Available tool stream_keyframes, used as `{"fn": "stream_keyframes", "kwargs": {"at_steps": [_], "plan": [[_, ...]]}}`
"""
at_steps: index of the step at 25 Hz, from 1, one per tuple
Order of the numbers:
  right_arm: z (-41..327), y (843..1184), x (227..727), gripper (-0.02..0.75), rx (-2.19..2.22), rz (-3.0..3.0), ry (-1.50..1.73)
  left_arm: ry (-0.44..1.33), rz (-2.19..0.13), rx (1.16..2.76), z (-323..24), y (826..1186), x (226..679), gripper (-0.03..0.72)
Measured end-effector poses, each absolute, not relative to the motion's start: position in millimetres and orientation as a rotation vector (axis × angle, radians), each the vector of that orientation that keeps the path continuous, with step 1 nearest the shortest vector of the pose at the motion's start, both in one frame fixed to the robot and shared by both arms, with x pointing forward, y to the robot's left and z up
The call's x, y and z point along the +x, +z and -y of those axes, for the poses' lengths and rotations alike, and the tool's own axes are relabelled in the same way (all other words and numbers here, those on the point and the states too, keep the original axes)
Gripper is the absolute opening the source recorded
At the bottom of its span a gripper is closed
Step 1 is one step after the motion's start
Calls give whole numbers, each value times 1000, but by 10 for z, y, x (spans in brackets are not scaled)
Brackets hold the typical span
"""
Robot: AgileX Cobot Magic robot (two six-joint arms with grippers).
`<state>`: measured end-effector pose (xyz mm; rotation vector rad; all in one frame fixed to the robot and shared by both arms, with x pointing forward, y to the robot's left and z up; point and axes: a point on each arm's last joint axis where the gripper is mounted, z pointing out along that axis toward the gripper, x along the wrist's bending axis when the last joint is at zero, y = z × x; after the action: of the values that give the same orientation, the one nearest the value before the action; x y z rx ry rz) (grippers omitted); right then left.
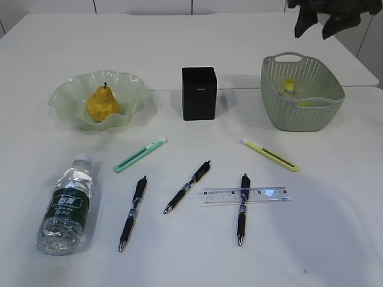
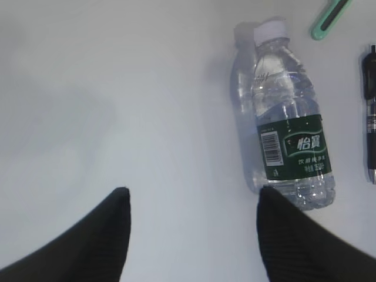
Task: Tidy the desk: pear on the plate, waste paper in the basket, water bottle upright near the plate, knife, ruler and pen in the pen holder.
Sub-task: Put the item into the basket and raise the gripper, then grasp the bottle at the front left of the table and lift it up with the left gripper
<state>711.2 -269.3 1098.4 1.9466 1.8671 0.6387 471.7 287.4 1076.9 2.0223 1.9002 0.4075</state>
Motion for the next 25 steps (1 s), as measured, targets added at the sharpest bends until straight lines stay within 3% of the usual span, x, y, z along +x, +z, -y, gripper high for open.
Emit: {"fn": "stream_keyframes", "kwargs": {"at_steps": [6,17,25], "plan": [[2608,11196,6672,430,1961,-1983,536,442,-1879,1998,-2873,10785,4748,469],[2039,10736,5721,430,1815,-2349,203,517,-1824,1930,-2866,10829,4824,463],[2064,10624,5348,429,1814,-2429,148,388,-1783,1915,-2659,10826,4793,462]]}}
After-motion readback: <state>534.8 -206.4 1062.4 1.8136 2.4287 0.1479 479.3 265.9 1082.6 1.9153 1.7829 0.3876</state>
